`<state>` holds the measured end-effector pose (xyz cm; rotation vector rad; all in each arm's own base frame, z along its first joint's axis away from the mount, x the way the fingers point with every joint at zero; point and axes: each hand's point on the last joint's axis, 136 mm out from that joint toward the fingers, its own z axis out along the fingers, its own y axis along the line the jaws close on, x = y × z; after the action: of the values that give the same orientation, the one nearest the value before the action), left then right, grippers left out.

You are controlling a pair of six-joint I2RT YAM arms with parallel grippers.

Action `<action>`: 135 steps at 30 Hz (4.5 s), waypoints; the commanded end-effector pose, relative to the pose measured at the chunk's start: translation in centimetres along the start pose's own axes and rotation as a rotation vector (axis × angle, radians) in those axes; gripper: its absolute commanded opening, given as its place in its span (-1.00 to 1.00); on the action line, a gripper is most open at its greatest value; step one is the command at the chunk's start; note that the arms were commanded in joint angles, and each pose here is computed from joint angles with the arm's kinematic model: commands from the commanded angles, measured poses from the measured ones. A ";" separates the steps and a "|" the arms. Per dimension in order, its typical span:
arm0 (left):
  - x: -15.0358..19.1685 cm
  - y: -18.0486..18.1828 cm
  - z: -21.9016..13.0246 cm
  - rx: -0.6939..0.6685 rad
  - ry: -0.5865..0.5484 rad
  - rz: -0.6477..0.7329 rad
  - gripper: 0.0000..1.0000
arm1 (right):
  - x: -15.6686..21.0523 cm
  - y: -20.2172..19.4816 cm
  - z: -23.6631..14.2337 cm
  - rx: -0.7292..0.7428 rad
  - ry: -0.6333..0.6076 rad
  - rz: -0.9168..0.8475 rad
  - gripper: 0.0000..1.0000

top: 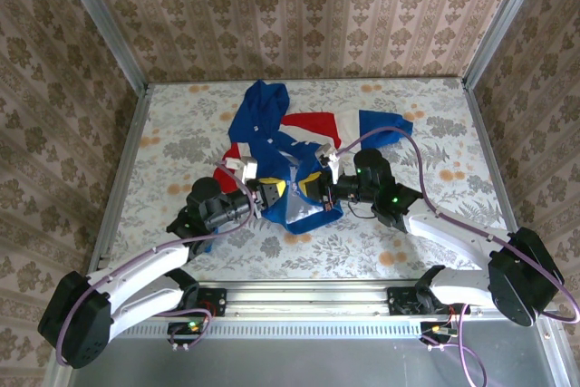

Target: Zip up the jacket

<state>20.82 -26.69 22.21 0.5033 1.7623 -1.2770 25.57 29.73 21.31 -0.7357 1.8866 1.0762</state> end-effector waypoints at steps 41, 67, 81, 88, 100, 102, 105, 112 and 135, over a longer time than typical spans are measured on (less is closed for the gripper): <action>1.2 -0.8 -0.4 0.020 0.005 -0.022 -1.00 | -1.0 -0.5 0.0 0.024 -0.044 -0.020 -1.00; 3.5 -1.1 -1.1 0.011 0.127 -0.026 -1.00 | -0.2 -1.4 0.1 0.071 -0.004 0.001 -1.00; 5.6 -0.9 -1.7 -0.010 0.285 -0.064 -1.00 | 3.2 -0.5 1.2 -0.015 0.186 -0.039 -1.00; 7.0 -0.6 -1.9 -0.028 0.391 -0.063 -1.00 | 4.0 -0.8 0.8 0.015 0.289 -0.072 -1.00; 8.1 0.0 -1.5 -0.053 0.462 -0.071 -1.00 | 5.1 -1.4 1.4 0.042 0.323 -0.028 -1.00; 7.7 0.3 -1.6 -0.071 0.436 -0.072 -0.91 | 5.2 -1.5 1.3 0.049 0.313 -0.026 -1.00; 6.5 0.5 -1.6 -0.079 0.368 -0.086 -0.43 | 5.3 -1.6 1.2 0.059 0.301 -0.021 -1.00; 3.8 1.3 -2.2 -0.143 0.178 -0.147 0.23 | 5.3 -1.7 1.3 0.062 0.284 -0.011 -1.00; 4.1 2.1 -0.8 -0.125 0.042 -0.339 0.29 | 4.2 -1.7 1.5 0.067 0.228 0.001 -1.00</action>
<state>19.61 -25.43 16.72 0.1887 2.0666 -1.3278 24.94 29.91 15.41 -0.8759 2.1490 0.9623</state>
